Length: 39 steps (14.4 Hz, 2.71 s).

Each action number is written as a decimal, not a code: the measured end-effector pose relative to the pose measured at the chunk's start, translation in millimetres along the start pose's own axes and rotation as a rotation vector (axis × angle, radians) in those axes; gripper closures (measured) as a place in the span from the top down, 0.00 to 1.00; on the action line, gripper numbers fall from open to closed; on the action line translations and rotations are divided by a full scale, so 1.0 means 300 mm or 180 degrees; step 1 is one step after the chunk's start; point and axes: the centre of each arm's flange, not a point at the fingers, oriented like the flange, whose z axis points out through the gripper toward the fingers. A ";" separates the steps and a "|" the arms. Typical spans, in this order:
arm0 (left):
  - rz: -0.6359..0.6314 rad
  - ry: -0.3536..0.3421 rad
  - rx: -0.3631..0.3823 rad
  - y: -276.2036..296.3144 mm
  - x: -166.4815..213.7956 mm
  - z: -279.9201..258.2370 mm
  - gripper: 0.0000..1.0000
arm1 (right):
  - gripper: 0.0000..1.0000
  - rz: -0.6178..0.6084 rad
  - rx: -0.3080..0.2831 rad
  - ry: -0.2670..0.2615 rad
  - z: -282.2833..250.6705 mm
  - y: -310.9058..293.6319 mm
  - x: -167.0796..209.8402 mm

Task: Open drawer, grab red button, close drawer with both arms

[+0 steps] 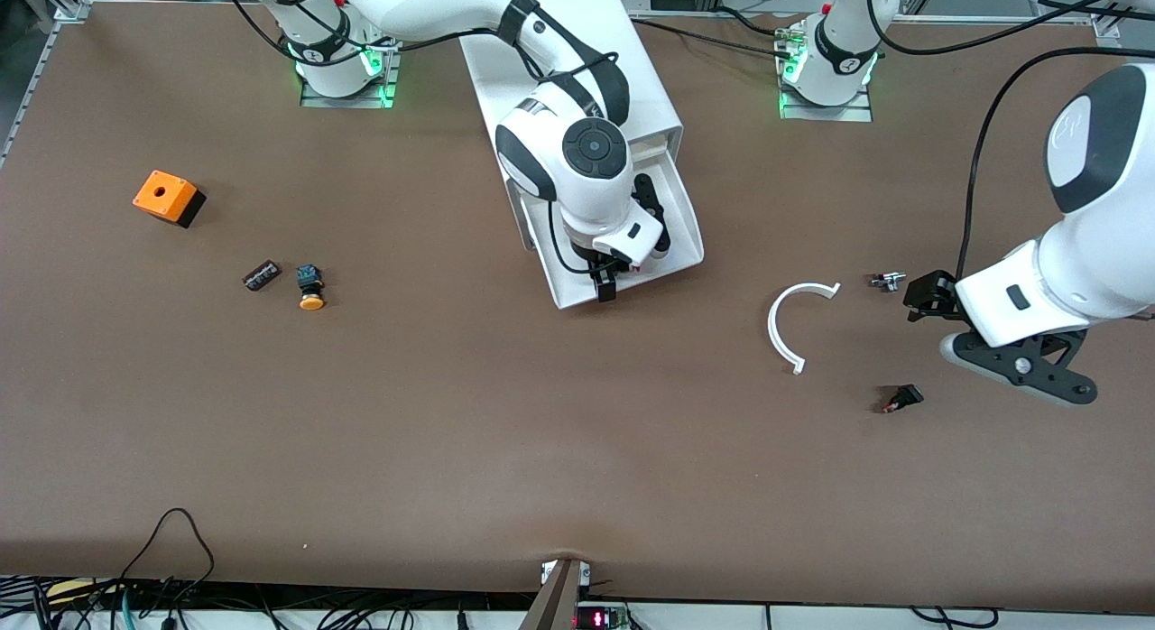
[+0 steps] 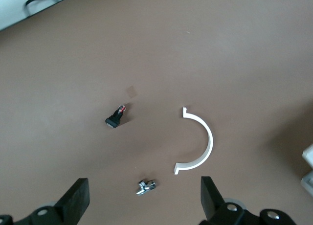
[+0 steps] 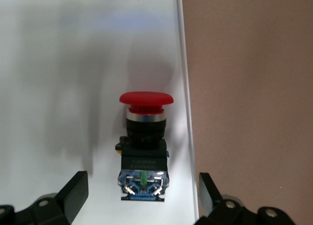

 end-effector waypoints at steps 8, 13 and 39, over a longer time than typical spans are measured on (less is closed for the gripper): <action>-0.0702 0.0264 -0.0101 -0.017 -0.225 -0.011 1.00 | 1.00 -0.0012 -0.0018 0.0016 -0.006 -0.041 0.067; -0.0805 0.0212 -0.0152 -0.022 -0.355 0.002 1.00 | 1.00 0.0042 -0.0016 -0.0002 0.011 -0.034 0.058; -0.0791 0.0195 -0.0154 -0.013 -0.354 0.011 1.00 | 0.42 0.0180 -0.0013 -0.0036 0.019 -0.016 0.032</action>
